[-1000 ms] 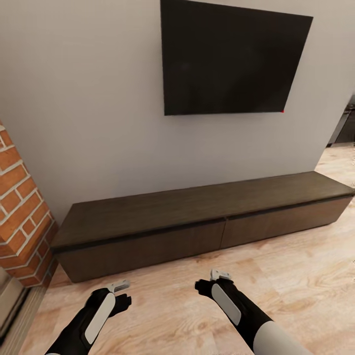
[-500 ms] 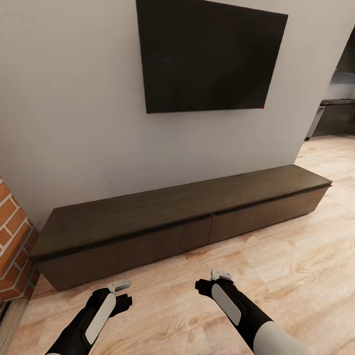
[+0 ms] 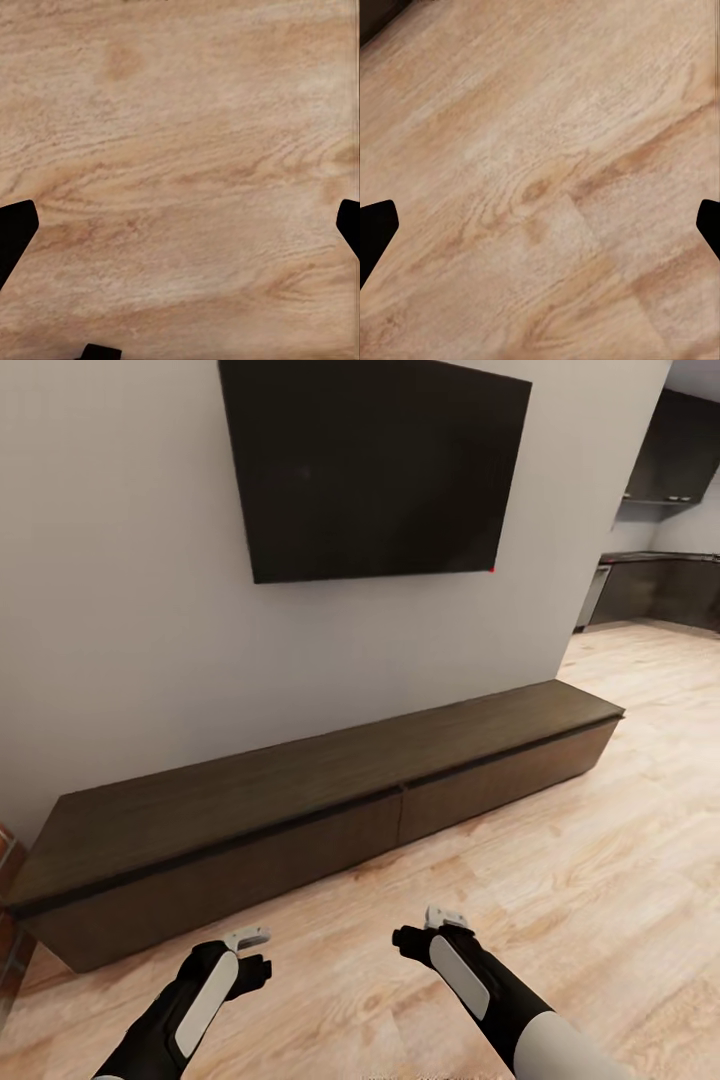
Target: Place each of the two pumpkins and all three candles from the living room inside a cabinet in the living room (use any cabinet), then make sure every cabinet is closed, and position the cauldron so it is next to a table in the living room.
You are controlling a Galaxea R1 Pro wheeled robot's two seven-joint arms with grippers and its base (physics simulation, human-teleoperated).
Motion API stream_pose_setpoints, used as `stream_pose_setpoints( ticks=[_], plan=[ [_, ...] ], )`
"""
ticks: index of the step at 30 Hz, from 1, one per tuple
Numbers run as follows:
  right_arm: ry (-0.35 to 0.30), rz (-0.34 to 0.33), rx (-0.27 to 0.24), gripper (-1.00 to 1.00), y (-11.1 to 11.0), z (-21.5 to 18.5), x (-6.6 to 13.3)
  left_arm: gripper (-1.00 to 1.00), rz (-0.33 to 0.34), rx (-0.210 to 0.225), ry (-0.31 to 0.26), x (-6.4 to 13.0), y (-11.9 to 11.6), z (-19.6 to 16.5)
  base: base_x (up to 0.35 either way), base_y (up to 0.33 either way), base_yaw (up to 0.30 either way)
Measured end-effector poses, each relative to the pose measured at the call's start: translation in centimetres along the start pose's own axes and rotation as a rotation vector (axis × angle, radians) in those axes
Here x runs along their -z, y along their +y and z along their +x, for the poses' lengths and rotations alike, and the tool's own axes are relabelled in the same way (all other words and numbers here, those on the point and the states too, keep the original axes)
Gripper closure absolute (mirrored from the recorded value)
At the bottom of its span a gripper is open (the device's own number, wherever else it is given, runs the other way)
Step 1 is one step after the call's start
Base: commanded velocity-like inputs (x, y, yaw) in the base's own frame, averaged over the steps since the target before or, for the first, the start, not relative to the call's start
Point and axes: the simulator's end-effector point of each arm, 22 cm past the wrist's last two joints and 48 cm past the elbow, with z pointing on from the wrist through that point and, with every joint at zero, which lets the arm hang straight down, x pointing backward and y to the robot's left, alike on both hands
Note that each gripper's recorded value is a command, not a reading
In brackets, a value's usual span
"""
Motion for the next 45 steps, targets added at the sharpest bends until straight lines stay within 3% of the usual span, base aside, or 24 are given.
stream_pose_setpoints(
  ticks=[15, 28, 35, 45],
  plan=[
    [0.037, 0.019, -0.006, -1.00, -1.1, 1.7, -1.1, -1.00, -0.001, -0.006, 0.015, -0.5, 0.0, 0.5, 0.000, 0.000, -0.210],
    [0.017, 0.021, -0.026, -1.00, -1.3, 1.5, -1.6, -1.00, -0.002, -0.026, 0.030, -1.0, -0.4, 1.2, 0.020, 0.000, -0.210],
    [0.024, 0.025, -0.027, -1.00, -1.4, 1.9, -1.8, -1.00, 0.000, -0.075, 0.036, -1.3, -1.2, 1.9, 0.211, 0.000, -0.210],
    [0.029, 0.027, -0.027, -1.00, -1.5, 2.1, -2.1, -1.00, -0.002, -0.081, 0.042, -1.5, -1.3, 2.2, 0.299, 0.000, -0.092]
  ],
)
